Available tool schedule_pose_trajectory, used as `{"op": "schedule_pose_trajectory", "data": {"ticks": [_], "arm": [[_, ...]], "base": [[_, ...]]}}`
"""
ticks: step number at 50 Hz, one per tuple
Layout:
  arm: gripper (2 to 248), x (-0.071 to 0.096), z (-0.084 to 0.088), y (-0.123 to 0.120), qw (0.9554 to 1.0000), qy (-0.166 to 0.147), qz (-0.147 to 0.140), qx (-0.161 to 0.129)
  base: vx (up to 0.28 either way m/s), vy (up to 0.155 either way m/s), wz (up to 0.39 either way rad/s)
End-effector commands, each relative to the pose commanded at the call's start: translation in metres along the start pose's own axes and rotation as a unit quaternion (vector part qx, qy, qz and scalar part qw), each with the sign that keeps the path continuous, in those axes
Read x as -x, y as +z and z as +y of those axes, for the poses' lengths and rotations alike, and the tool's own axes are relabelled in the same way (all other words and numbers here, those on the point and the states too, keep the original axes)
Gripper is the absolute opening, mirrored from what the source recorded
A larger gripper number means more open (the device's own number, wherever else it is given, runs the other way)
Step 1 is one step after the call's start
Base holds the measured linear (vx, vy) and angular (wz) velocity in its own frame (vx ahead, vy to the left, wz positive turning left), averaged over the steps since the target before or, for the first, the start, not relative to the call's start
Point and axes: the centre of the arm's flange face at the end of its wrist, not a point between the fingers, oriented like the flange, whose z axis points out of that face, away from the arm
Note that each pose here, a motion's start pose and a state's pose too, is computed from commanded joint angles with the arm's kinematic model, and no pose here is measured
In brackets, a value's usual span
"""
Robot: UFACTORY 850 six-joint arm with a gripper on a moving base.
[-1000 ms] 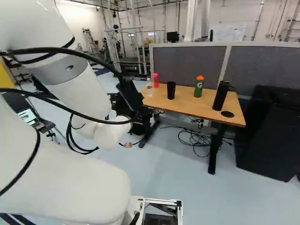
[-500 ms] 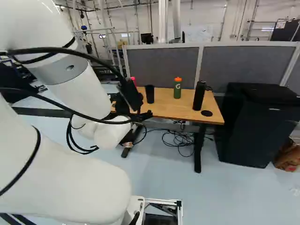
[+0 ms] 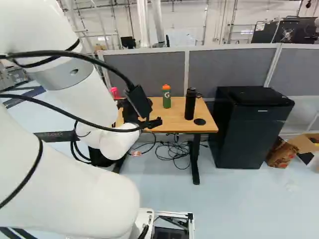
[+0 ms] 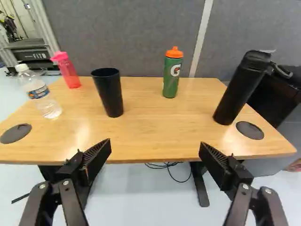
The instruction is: Pick up the green bottle from the table
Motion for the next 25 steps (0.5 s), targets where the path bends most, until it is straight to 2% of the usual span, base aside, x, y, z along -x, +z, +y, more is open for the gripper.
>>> {"op": "schedule_pose_trajectory", "data": {"ticks": [14,25], "arm": [[247,0.0,0.0,0.0,1.0,0.0,0.0,0.0],[247,0.0,0.0,0.0,1.0,0.0,0.0,0.0]], "base": [[0.239,-0.053,-0.287],[0.159,-0.006,-0.052]]}}
